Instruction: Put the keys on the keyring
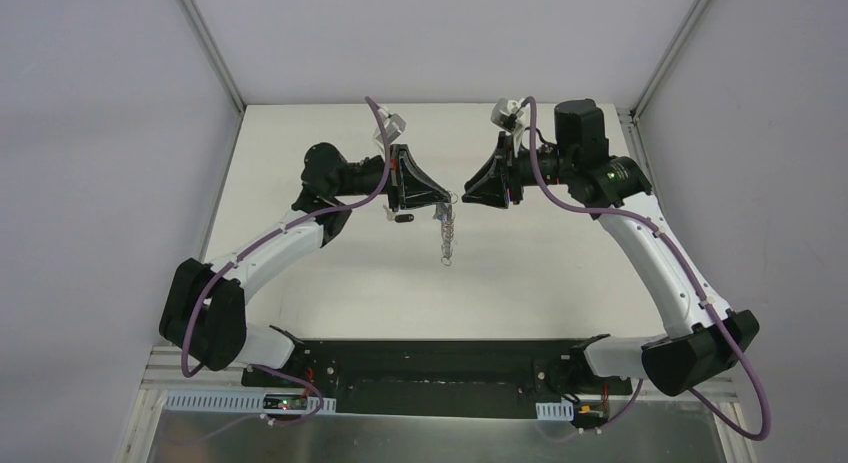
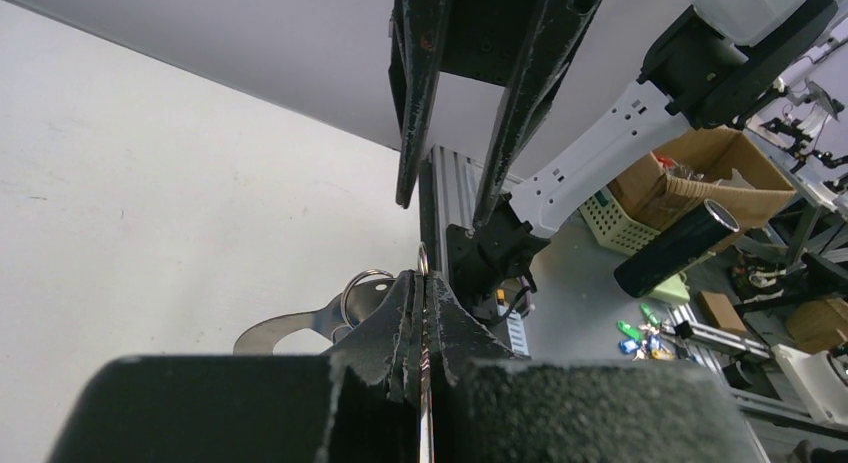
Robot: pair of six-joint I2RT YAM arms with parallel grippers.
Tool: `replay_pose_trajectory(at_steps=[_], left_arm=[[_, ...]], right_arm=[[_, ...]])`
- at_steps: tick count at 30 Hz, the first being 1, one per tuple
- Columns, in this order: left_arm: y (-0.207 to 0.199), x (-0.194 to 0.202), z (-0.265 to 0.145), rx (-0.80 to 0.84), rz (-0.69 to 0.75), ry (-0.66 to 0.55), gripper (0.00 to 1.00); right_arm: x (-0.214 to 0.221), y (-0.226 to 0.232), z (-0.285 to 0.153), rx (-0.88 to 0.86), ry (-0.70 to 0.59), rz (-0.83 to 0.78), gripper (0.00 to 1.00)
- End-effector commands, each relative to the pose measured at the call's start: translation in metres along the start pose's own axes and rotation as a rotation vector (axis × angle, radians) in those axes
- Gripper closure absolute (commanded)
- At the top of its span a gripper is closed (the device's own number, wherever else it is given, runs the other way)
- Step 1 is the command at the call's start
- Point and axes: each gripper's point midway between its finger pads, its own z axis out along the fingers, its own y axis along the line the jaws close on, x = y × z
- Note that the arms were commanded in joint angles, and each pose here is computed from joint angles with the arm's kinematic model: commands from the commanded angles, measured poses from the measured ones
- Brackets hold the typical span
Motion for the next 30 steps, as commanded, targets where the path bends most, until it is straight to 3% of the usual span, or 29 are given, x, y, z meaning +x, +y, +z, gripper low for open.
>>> replay_pose_trajectory(at_steps=[1, 18, 30], left_arm=[[-0.006, -0.016, 0.0, 0.014, 0.027, -0.069, 1.0], [-0.006, -0.014, 0.002, 0.01, -0.014, -0.085, 1.0], [-0.003, -0.01, 0.002, 0.0, -0.011, -0.072, 1.0]], right_arm=[[-0.014, 0.008, 0.0, -0.052, -0.049, -0.022, 0.65], [-0.002, -0.001, 0.015, -0.06, -0.023, 0.007, 0.68], [0.001, 0.007, 0.025, -0.112, -0.006, 0.016, 0.92]])
